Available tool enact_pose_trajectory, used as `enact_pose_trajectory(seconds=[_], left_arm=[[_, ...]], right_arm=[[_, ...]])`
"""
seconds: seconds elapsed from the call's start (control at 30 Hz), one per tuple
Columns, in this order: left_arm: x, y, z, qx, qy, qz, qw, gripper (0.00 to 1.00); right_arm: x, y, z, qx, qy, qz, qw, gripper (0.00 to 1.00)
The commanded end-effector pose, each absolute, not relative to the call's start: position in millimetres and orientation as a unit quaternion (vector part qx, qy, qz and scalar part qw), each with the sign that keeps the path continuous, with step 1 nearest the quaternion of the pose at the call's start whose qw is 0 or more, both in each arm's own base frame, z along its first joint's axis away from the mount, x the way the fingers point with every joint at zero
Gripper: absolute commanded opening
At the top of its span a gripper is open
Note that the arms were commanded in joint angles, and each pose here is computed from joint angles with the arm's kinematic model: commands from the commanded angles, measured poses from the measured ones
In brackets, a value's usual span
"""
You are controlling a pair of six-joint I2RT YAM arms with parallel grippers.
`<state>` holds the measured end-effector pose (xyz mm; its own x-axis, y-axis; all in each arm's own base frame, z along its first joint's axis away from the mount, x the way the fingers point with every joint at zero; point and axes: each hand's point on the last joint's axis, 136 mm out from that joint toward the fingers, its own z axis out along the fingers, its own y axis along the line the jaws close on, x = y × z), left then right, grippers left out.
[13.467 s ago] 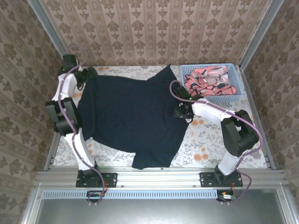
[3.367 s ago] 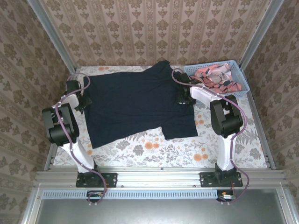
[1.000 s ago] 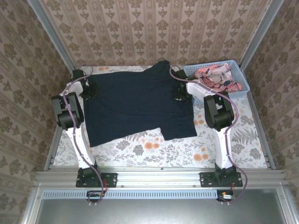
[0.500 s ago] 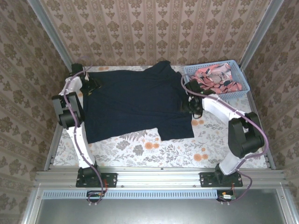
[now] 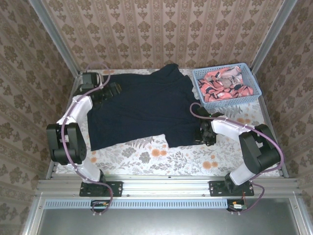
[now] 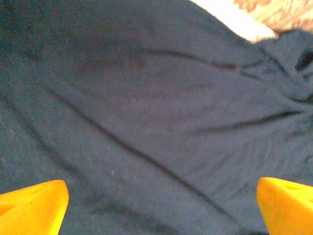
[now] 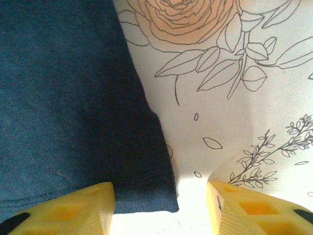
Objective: Fold and stack the mixed laundry pile
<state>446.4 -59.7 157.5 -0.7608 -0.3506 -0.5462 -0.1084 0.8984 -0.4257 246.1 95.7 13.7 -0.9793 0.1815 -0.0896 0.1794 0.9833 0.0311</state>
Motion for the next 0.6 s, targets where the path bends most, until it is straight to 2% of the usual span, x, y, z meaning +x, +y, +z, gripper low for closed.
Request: enact_pose_trajectory(seconds=[0.0, 0.2, 0.33, 0.57], left_arm=[[434.9, -66.2, 156.0, -0.139, 0.915, -0.199, 0.324, 1.0], [419.6, -53.3, 156.0, -0.157, 0.915, -0.169, 0.331, 1.0], [405.9, -49.6, 157.5, -0.161, 0.917, -0.159, 0.327, 1.0], [343.2, -44.8, 142.6, -0.164, 0.945, -0.13, 0.25, 1.0]], right_arm=[[251.8, 95.2, 10.7, 0.104, 0.993, 0.002, 0.058, 0.46], [234.7, 99.9, 9.8, 0.102, 0.994, -0.002, 0.038, 0.19], [241.4, 100.6, 17.8, 0.097, 0.994, 0.004, 0.057, 0.0], [285.9, 56.6, 45.8, 0.122, 0.986, -0.021, 0.113, 0.0]])
